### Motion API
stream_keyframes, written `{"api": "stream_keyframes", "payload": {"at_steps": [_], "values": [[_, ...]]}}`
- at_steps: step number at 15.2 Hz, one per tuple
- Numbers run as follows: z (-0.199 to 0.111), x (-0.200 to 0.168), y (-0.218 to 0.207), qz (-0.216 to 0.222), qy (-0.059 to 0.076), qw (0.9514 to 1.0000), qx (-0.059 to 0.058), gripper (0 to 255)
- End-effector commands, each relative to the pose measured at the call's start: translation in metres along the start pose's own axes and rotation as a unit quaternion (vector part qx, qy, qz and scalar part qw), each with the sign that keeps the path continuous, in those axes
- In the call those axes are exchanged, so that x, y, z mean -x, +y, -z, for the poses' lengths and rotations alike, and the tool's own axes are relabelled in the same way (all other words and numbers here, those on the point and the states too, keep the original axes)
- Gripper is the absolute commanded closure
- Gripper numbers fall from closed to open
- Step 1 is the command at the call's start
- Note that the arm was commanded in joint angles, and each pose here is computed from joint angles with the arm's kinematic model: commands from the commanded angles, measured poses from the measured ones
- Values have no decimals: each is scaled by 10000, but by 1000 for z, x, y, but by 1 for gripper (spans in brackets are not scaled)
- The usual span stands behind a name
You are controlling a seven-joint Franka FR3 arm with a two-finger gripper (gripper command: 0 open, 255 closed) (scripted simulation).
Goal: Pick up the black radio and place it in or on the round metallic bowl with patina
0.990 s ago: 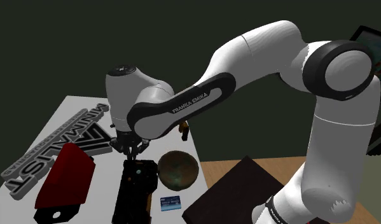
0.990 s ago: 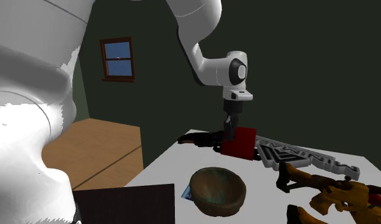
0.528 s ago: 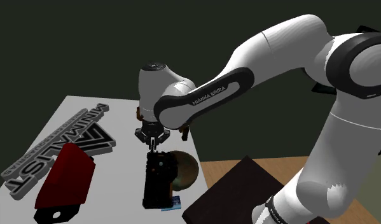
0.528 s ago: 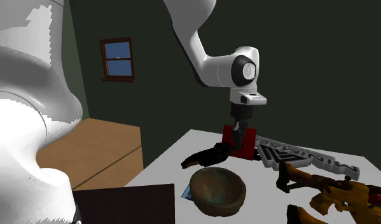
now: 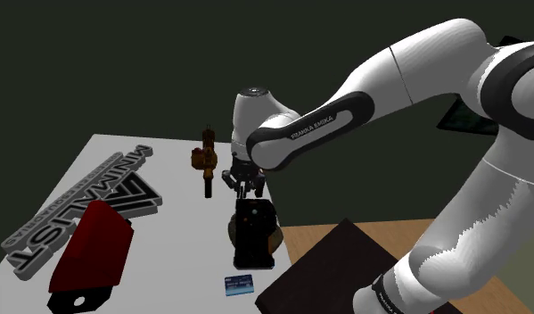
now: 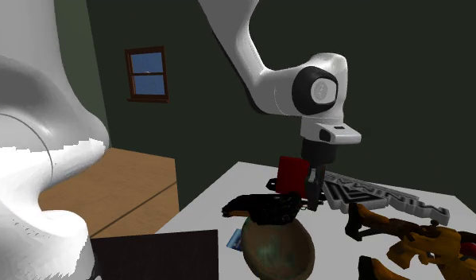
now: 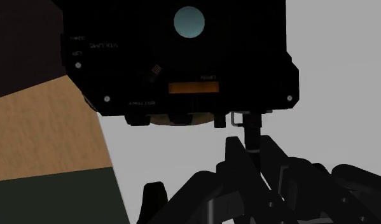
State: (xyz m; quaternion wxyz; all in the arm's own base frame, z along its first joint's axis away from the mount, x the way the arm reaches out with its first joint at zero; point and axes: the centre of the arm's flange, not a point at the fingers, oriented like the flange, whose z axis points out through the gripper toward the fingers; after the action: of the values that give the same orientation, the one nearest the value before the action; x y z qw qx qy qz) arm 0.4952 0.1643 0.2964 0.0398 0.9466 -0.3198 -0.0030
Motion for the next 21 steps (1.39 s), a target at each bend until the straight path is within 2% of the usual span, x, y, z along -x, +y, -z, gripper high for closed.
{"api": "stream_keyframes", "payload": {"at_steps": [1, 12, 20, 21], "values": [[-9, -3, 6, 6, 3, 10000, -1, 255], [-69, -2, 2, 6, 3, 10000, -1, 255], [-69, -2, 2, 6, 3, 10000, -1, 255], [-69, -2, 2, 6, 3, 10000, -1, 0]]}}
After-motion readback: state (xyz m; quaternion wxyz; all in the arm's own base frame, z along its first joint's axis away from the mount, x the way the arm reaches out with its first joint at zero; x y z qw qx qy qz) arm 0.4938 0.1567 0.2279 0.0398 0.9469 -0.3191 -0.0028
